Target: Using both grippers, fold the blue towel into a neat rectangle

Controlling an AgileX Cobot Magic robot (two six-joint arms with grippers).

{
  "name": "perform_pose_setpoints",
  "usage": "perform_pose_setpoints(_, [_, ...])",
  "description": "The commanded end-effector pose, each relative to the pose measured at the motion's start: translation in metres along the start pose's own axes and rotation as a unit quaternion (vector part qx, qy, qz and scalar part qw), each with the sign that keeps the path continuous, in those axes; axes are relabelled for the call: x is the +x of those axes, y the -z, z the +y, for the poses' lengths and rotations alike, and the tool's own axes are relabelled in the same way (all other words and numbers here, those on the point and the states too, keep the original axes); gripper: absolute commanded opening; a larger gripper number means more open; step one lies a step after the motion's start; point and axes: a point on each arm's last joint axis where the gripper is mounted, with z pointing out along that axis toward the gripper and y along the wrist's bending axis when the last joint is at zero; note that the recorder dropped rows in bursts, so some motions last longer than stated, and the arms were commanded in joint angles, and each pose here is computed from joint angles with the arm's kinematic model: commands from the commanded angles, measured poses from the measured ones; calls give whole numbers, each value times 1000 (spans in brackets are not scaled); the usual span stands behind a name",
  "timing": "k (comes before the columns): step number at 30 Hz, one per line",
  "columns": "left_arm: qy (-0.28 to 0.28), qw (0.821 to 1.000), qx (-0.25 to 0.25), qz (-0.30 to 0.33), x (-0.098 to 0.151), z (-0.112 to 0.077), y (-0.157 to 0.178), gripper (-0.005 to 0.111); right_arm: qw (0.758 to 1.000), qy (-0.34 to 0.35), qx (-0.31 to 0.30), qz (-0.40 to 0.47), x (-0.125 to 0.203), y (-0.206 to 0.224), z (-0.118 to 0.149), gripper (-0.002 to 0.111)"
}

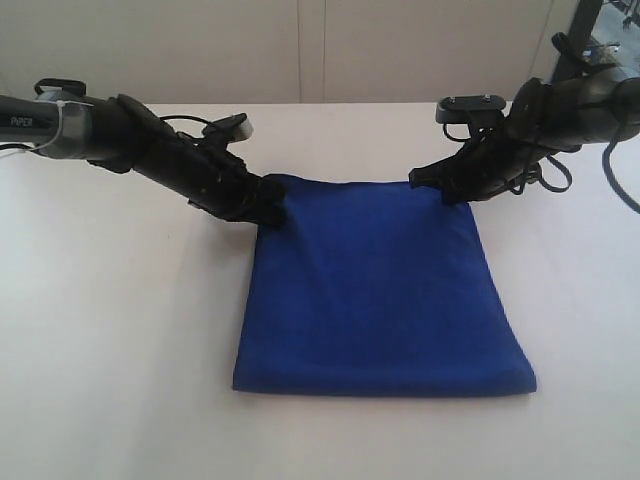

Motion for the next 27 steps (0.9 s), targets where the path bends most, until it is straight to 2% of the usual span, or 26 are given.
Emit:
perform_pose_setpoints(1, [-4,999,-28,46,11,6,-4,0,1000,2,1,12,3,-3,-1,0])
perform_pose_setpoints(16, [-7,998,-39,57,12,9,-3,0,999,-23,16,22,4,0,-23,0])
perform_pose_setpoints(23, [-7,998,-39,57,12,9,-3,0,999,-23,16,15,2,2,-23,0])
perform_pose_setpoints(27, [-7,998,-39,57,12,9,-3,0,999,-48,1,-16,-13,24,-17,0])
